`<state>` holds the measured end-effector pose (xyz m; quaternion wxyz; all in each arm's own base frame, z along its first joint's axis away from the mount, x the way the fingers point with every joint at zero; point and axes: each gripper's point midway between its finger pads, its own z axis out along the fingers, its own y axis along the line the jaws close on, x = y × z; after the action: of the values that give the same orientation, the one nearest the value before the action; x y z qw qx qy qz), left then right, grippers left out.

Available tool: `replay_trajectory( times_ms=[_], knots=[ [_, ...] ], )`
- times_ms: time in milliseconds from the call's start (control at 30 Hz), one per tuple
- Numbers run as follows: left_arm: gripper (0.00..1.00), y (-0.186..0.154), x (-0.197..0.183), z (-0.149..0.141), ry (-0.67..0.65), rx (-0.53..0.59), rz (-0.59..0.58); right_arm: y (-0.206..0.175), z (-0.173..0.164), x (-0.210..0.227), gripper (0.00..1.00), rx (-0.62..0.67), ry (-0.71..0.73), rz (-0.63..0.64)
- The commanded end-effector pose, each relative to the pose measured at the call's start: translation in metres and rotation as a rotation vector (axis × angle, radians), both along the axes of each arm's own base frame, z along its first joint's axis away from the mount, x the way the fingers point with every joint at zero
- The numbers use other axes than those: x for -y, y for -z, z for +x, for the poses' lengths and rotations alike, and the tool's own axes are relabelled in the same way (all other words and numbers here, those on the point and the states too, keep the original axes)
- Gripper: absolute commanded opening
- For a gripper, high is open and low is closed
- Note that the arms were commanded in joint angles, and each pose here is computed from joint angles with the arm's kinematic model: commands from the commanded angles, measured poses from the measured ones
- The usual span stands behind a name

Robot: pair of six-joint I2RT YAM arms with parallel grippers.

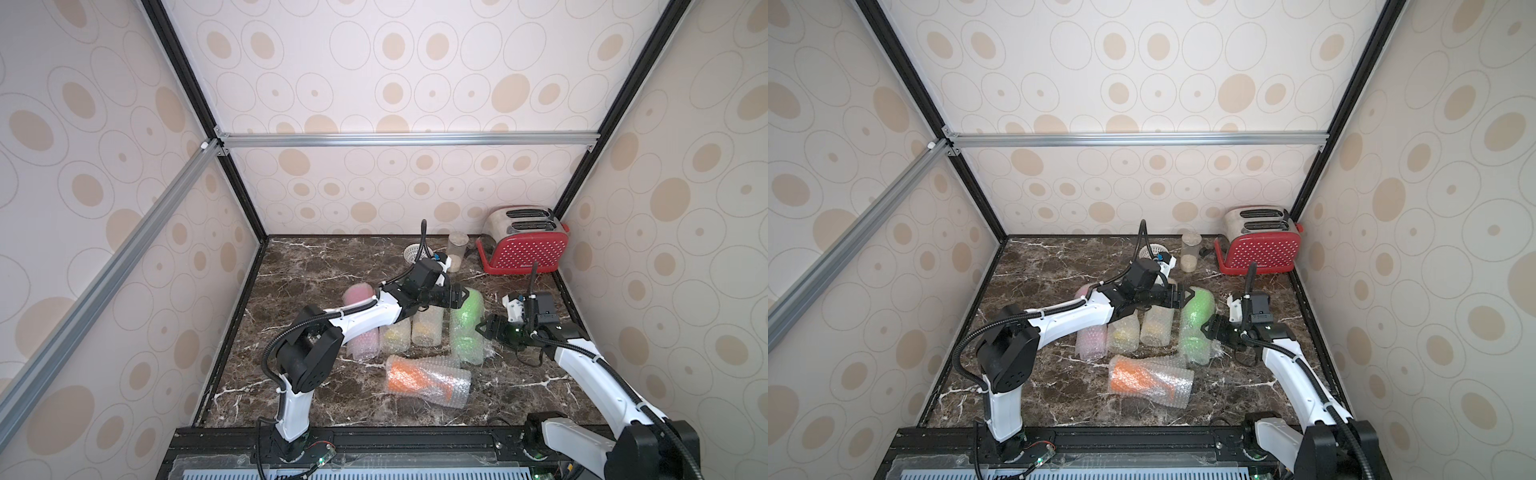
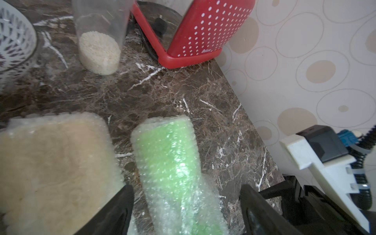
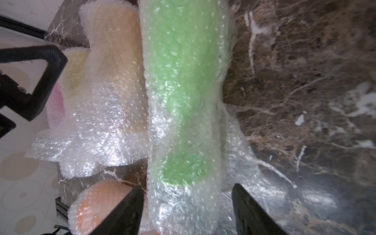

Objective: Unpack wine glasses from bubble wrap
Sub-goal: Unwrap the bubble wrap at the center of the board.

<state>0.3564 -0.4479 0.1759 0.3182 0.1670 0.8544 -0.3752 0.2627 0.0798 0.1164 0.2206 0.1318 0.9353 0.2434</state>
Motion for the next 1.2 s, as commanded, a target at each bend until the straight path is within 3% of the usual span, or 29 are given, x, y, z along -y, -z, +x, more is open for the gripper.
replay_trajectory(
  times_ms=[0,233,333,533,633,933,1167],
  knots=[
    [0.80,0.015,0.011,-0.015,0.025,-0.039,0.114,0.006,-0.015,0.025,0.70,-0.078,0.080,-0.094],
    [0.76,0.045,0.034,-0.033,0.085,-0.080,0.194,0.020,-0.011,0.043,0.68,-0.101,0.147,-0.134],
    [0.70,0.062,0.037,-0.037,0.099,-0.103,0.221,0.025,-0.003,0.042,0.67,-0.093,0.143,-0.124],
    [0.50,0.088,0.037,-0.035,0.120,-0.119,0.296,0.040,0.011,0.028,0.65,-0.114,0.090,-0.059],
    [0.30,0.095,0.035,-0.035,0.121,-0.132,0.315,0.047,0.015,0.029,0.64,-0.126,0.084,-0.069],
    [0.05,0.097,0.032,-0.031,0.139,-0.152,0.293,0.059,0.024,0.029,0.59,-0.143,0.058,-0.081],
    [0.02,0.092,0.035,-0.035,0.164,-0.182,0.228,0.064,0.035,0.027,0.55,-0.139,0.041,-0.073]
  ],
)
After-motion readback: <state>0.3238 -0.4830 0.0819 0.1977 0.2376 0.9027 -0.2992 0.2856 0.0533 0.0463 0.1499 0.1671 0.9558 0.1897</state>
